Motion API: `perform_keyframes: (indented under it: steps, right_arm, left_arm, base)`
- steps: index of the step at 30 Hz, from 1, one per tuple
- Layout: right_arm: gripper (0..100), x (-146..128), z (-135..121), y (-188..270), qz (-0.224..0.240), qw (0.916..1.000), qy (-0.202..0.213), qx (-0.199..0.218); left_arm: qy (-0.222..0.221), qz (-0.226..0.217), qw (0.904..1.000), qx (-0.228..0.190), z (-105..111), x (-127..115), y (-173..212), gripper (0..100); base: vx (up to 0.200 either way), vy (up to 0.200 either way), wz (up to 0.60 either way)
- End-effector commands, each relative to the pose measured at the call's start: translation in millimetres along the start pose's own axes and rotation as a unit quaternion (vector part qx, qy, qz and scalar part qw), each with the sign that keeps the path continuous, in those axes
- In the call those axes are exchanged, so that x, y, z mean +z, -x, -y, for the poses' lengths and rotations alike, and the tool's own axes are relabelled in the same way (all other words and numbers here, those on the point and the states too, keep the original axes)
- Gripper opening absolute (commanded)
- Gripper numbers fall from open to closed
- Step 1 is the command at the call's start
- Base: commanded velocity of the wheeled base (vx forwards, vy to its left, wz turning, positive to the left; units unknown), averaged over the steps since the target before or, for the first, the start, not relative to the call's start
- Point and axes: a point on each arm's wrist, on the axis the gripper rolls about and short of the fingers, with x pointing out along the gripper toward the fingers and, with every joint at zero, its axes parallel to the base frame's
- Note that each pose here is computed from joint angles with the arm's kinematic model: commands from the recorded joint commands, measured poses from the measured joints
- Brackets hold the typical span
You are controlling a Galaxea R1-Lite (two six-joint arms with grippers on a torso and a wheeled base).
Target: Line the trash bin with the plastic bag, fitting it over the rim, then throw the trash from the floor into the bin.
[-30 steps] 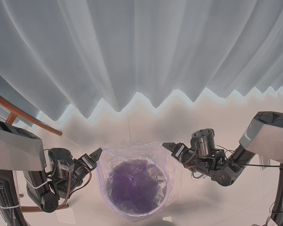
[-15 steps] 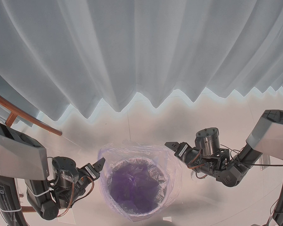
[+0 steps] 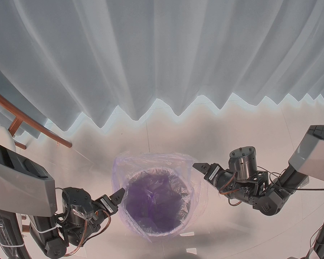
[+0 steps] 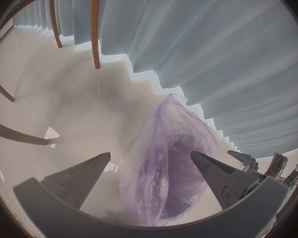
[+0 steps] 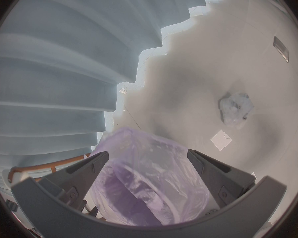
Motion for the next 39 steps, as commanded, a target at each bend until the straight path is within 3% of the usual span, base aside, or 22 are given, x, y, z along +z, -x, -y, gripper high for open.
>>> perform_keyframes:
  steps: [1,4,7,16,22,23,33,39]
  right_arm:
    - [100,0.4,-0.5,0.9,0.001,1.0000,-0.001,0.001]
    - [100,-0.5,-1.0,1.0,0.000,1.0000,0.000,0.002]
    - [100,-1.8,-1.8,1.1,0.000,1.0000,0.001,0.002]
    - [100,-0.7,-1.7,3.1,0.004,1.0000,0.001,-0.001]
    - [100,-1.2,-1.0,3.0,0.004,1.0000,0.001,-0.002]
    - [100,-1.4,-0.6,2.7,0.004,1.0000,0.001,-0.002]
    - [100,-3.4,2.7,3.6,0.000,1.0000,0.001,-0.007]
    - [100,-3.7,2.0,2.6,0.000,1.0000,0.001,-0.006]
  left_arm:
    - [-0.021,0.010,0.9997,0.010,1.2,-3.0,1.3,100]
    - [-0.064,0.013,0.9973,0.032,-2.9,-8.9,-3.0,100]
    - [-0.079,0.008,0.9966,0.022,2.0,-13.1,-5.1,100]
    - [-0.082,0.031,0.9961,0.001,16.2,-16.1,-31.5,100]
    - [-0.090,0.026,0.9956,0.007,13.6,-20.4,-36.5,100]
    - [-0.090,0.026,0.9956,0.007,13.4,-20.1,-36.6,0]
    - [-0.081,0.053,0.9952,0.012,14.6,-3.1,-10.9,0]
    - [-0.086,0.035,0.9938,0.061,-7.5,-5.4,0.5,0]
  base:
    - [0.000,0.000,0.00]
    - [0.000,0.000,0.00]
    - [0.000,0.000,0.00]
    - [0.000,0.000,0.00]
    - [0.000,0.000,0.00]
    - [0.000,0.000,0.00]
    - [0.000,0.000,0.00]
    - [0.000,0.000,0.00]
